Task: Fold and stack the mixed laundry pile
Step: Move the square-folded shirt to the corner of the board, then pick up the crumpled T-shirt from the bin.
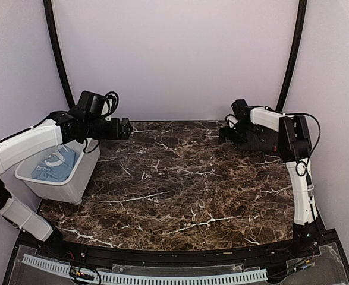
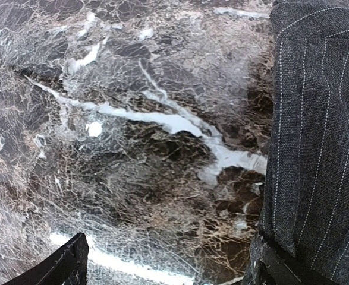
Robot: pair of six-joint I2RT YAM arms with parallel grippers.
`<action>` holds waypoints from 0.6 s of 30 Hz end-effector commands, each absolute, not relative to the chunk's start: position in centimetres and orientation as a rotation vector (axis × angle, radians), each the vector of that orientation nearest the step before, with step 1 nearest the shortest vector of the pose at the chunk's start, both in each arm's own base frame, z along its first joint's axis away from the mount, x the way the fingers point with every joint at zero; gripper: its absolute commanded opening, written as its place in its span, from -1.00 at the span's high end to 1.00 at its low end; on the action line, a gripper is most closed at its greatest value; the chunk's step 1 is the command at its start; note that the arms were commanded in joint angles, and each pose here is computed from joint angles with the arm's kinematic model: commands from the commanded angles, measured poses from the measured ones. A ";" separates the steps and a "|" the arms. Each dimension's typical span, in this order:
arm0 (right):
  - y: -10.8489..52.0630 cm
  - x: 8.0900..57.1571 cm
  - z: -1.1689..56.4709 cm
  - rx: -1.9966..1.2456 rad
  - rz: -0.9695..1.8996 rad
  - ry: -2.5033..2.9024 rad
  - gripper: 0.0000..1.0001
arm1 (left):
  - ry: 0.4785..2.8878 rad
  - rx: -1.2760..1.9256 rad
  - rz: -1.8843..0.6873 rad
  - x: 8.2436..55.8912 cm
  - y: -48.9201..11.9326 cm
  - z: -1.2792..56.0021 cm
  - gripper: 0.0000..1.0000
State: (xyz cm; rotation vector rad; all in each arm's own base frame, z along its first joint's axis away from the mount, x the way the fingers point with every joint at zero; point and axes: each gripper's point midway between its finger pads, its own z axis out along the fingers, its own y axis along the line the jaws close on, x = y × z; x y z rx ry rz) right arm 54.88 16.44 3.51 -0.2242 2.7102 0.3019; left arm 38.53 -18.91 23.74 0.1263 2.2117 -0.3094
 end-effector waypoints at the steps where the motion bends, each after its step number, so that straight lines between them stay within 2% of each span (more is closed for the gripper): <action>1: 17.1 55.2 8.4 -0.296 0.302 2.612 -0.83 | 2.269 0.050 -0.290 39.6 -16.7 25.1 -0.98; 5: 20.1 54.3 14.2 -0.363 0.390 2.470 -0.87 | 2.250 -0.130 -0.216 40.4 -10.9 27.6 -0.98; 11: 23.6 52.3 19.4 -0.472 0.428 2.350 -0.93 | 2.174 -0.481 -0.089 38.1 -0.5 29.1 -0.98; 15: 25.3 50.4 21.5 -0.525 0.469 2.288 -0.96 | 2.202 -0.772 0.000 35.8 6.2 25.7 -0.98; 18: 25.7 49.0 23.0 -0.524 0.530 2.246 -0.97 | 2.237 -0.904 0.056 34.5 8.3 22.5 -0.98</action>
